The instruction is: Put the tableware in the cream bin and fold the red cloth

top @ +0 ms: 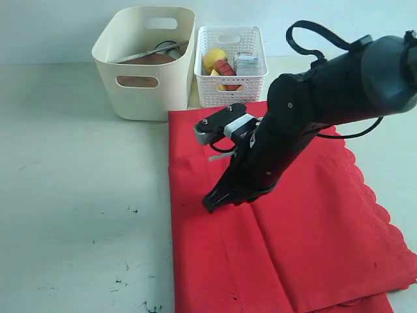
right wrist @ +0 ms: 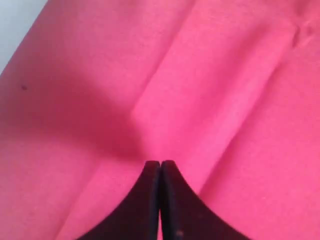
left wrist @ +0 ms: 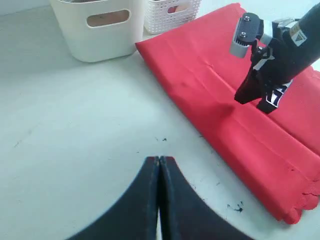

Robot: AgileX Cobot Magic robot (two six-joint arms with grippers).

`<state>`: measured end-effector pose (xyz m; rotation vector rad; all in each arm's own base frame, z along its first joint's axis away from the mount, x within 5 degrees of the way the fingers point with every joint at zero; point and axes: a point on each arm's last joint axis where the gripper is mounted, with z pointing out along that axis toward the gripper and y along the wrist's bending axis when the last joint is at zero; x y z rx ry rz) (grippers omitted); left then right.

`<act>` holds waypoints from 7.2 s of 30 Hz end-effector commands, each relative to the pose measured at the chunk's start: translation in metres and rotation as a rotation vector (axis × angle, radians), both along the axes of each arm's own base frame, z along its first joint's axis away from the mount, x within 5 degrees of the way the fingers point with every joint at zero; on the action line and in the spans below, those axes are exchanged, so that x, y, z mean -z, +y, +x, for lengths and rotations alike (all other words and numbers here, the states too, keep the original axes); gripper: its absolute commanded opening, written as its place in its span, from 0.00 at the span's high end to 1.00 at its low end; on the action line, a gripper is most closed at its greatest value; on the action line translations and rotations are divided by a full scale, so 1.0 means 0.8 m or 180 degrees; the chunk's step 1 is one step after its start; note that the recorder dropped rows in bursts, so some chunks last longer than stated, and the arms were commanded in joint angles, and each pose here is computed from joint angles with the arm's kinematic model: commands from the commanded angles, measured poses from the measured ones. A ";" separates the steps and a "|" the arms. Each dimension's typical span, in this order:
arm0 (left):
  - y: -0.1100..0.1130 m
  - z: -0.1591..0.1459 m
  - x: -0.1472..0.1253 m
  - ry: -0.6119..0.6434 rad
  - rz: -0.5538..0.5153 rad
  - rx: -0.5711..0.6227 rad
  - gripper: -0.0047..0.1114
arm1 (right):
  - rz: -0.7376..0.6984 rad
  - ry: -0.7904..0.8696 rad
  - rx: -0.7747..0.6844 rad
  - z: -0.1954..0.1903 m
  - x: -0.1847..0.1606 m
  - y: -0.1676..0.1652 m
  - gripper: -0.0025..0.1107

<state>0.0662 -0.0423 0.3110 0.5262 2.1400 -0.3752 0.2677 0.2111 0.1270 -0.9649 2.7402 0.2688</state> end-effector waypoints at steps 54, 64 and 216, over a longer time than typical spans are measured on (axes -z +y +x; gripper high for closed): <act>0.046 -0.079 0.021 -0.0965 -0.0677 -0.0221 0.96 | -0.0067 -0.0240 0.0612 0.039 0.002 -0.059 0.98; 0.046 -0.079 0.020 -0.0971 -0.0680 -0.0221 0.96 | 0.0122 -0.0526 0.0756 0.083 -0.045 -0.059 0.98; 0.045 -0.080 0.020 -0.0950 -0.0722 -0.0202 0.96 | -0.0357 -0.0438 0.1933 0.272 0.055 -0.247 0.98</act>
